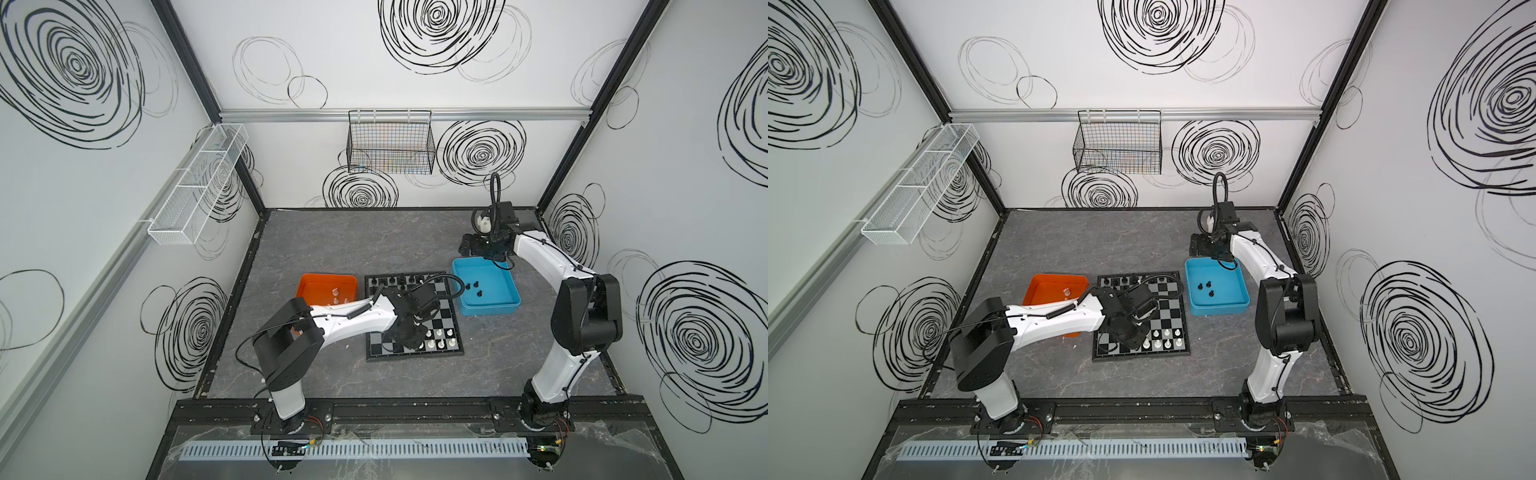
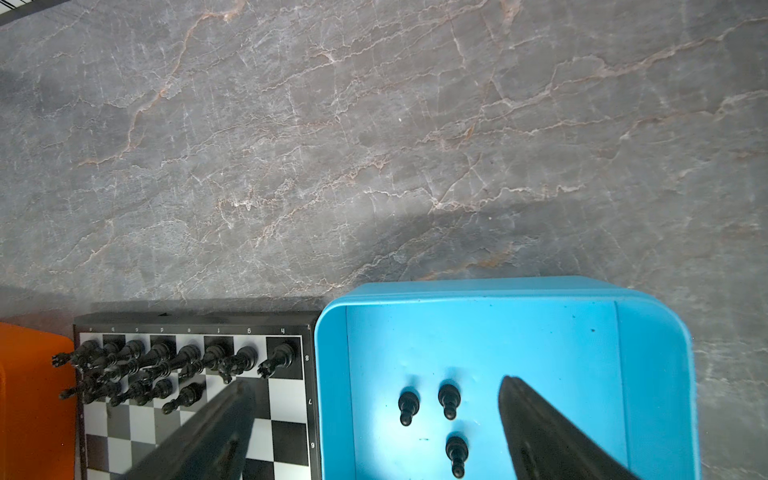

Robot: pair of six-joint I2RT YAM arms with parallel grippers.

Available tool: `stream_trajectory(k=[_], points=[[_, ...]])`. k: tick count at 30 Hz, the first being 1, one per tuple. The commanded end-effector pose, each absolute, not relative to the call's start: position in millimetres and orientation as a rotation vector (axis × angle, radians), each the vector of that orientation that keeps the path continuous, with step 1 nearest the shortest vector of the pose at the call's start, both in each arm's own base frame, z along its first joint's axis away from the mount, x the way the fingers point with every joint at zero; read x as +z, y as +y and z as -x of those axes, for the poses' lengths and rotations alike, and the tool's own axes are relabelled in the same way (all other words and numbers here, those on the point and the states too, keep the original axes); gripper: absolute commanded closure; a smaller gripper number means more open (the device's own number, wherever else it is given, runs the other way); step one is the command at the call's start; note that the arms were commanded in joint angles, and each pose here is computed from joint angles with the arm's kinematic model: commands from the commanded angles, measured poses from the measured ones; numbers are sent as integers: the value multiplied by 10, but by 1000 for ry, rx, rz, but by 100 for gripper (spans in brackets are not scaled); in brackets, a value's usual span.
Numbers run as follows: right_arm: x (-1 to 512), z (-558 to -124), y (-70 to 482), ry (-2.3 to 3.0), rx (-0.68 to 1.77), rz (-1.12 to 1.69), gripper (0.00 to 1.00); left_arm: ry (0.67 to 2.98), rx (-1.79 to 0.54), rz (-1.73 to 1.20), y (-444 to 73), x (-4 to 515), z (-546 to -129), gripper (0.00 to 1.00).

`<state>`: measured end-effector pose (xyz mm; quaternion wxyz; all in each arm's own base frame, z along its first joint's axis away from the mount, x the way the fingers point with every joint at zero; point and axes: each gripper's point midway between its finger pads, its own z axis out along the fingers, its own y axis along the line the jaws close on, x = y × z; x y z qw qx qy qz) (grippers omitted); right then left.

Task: Set up the chess pieces on the board
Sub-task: 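Lower the white piece onto the empty square in the white back row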

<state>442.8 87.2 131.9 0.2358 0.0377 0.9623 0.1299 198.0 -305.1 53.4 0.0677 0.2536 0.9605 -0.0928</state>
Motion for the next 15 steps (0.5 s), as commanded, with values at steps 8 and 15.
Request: stream_trajectory(k=[8, 15], points=[[1357, -4431, 845, 2625, 352, -101, 4, 2893, -267, -782, -3046, 476, -1976, 77], [1350, -4431, 845, 2627, 351, -101, 4, 2895, -274, -780, -3053, 471, -1971, 76]])
